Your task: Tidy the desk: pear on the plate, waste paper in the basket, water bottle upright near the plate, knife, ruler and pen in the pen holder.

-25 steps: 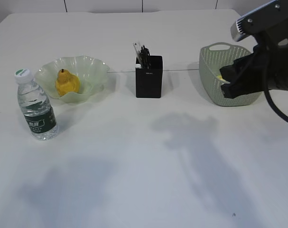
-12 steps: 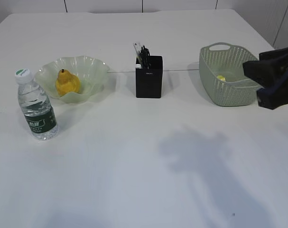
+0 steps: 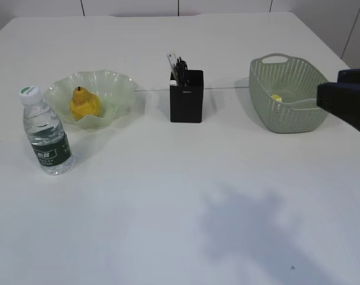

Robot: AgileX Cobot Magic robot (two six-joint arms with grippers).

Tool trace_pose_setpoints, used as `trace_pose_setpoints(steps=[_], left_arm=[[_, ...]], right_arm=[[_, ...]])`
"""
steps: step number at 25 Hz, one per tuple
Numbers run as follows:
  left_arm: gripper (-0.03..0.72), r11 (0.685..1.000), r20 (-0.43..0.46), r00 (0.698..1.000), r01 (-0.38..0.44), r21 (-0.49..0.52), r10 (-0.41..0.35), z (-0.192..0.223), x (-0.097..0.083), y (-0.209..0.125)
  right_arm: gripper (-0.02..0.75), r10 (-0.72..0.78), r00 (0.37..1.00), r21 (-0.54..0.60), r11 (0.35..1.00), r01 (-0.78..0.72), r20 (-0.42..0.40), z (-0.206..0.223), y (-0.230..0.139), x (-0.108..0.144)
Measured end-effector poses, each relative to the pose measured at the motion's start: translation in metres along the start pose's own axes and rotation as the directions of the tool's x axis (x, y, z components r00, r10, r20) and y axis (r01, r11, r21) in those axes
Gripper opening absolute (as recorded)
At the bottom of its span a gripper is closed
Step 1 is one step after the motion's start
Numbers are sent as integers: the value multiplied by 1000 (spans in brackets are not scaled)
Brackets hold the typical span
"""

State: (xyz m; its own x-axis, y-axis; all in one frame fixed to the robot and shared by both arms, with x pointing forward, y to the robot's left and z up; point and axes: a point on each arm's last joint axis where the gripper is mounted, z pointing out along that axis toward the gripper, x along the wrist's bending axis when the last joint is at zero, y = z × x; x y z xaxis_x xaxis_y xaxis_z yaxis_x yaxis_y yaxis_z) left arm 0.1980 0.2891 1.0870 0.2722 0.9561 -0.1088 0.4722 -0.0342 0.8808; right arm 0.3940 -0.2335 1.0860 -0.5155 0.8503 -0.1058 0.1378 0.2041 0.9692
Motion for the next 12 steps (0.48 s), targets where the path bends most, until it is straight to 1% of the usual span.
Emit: trace_pose_setpoints(steps=[1,4,7,9,12], left_arm=[[274,1000,4,1000,-7,12,7,3,0,-2],[274,999,6,1000,-9,45,9,18,3,-9],[274,999,3,1000,-8,47,7,33,6,-14],[274,999,1,1000,-21,44,21,39,8,-16],[274,998,-24,999,-42,37,42,41,10,-16]], right_arm=[[281,-4,1000,-15,1000,3,-26,-5,2,3],[281,-27,997,-75,997,22,-71,-20,9,11],[281,-40,995,-143,989,27,-87,-38,16,16],[281,-36,995,-192,981,18,-89,-51,20,20],[281,-11,995,-255,967,-16,-103,-68,25,25]])
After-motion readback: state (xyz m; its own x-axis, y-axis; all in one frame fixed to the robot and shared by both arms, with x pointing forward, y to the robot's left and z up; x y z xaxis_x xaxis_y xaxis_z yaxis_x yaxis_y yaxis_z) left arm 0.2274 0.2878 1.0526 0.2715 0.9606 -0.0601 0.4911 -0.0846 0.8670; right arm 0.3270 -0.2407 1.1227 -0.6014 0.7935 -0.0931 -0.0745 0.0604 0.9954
